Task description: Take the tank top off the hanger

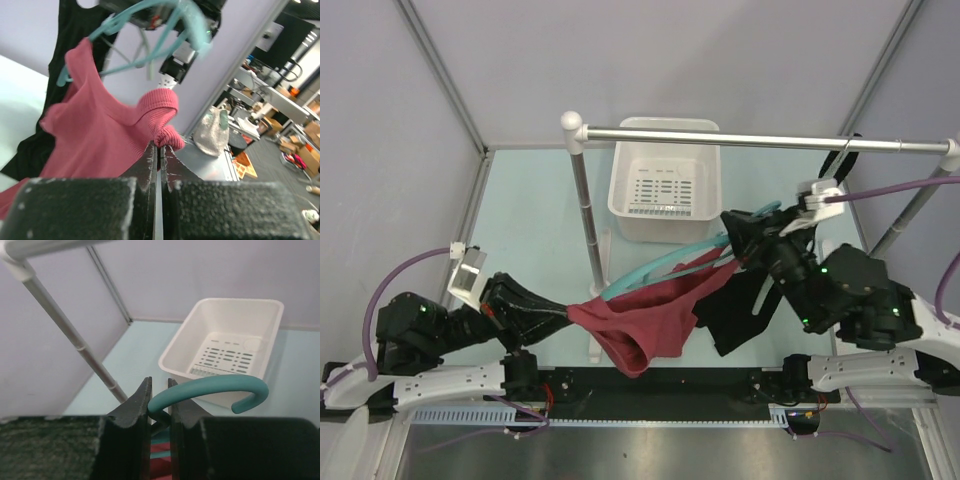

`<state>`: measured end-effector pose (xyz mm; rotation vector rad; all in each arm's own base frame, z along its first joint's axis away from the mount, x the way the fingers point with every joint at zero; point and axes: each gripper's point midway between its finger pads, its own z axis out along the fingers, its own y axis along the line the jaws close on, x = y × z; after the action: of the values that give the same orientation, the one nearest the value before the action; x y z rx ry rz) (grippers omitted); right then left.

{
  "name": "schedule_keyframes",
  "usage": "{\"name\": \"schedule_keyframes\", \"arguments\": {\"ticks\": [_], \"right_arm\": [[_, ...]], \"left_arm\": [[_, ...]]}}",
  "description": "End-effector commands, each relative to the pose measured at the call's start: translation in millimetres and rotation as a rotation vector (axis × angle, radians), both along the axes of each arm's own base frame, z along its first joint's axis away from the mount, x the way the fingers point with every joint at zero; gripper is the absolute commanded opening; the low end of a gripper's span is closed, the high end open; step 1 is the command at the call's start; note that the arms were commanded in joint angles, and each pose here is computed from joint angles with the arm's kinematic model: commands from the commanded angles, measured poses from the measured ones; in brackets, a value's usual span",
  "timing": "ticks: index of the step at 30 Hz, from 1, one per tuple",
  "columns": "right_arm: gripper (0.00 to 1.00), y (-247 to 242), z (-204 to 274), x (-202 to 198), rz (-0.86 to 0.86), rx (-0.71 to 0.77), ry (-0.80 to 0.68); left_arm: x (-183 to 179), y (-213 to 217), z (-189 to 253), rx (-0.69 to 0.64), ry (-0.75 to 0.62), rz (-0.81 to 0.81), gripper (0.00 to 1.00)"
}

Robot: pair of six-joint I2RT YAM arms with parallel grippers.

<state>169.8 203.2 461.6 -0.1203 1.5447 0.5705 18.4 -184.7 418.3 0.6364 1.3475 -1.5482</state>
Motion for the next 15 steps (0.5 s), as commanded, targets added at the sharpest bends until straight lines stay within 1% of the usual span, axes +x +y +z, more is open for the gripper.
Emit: {"name": "schedule_keyframes", "arguments": {"ticks": [1,2,3,5,6,8,9,11,12,13,15], "right_arm": [[0.00,-12.1,25.4,-8.6,0.056,0.288,0.034],[0.00,-15.5,31.2,-12.5,0.088,0.337,0.028],[0.00,-7.3,43.5,-21.0,0.167,0.396,0.009],[0.00,5.0,46.9,-29.1,0.240,0.424,0.009],[0.00,13.1,51.9,-36.5,0.298,0.449,0.019],[0.00,23.7,57.1,-44.5,0.359,0.468,0.031],[0.00,34.9,58.4,-51.6,0.414,0.481,0.045],[0.00,43.2,62.4,-58.9,0.465,0.497,0.057],[0.00,50.2,62.9,-65.9,0.512,0.497,0.069],[0.00,51.3,64.8,-68.3,0.527,0.500,0.071],[0.00,47.3,70.5,-73.8,0.558,0.503,0.066]], "left_arm": [[14.2,2.5,-7.7,-0.012,0.048,0.077,0.00],[15.4,0.6,-9.7,-0.005,0.052,0.082,0.00],[17.7,-4.4,-13.2,0.015,0.055,0.089,0.00],[25.0,-8.9,-14.0,0.034,0.067,0.123,0.00],[30.8,-18.0,-21.0,0.077,0.080,0.145,0.00],[44.2,-21.3,-23.2,0.112,0.118,0.215,0.00],[49.6,-33.5,-31.5,0.163,0.136,0.233,0.00],[57.4,-41.5,-31.2,0.202,0.140,0.268,0.00],[60.1,-46.0,-32.0,0.226,0.130,0.278,0.00],[66.1,-61.0,-42.9,0.293,0.127,0.294,0.00],[75.1,-65.8,-38.6,0.341,0.091,0.334,0.00]]}}
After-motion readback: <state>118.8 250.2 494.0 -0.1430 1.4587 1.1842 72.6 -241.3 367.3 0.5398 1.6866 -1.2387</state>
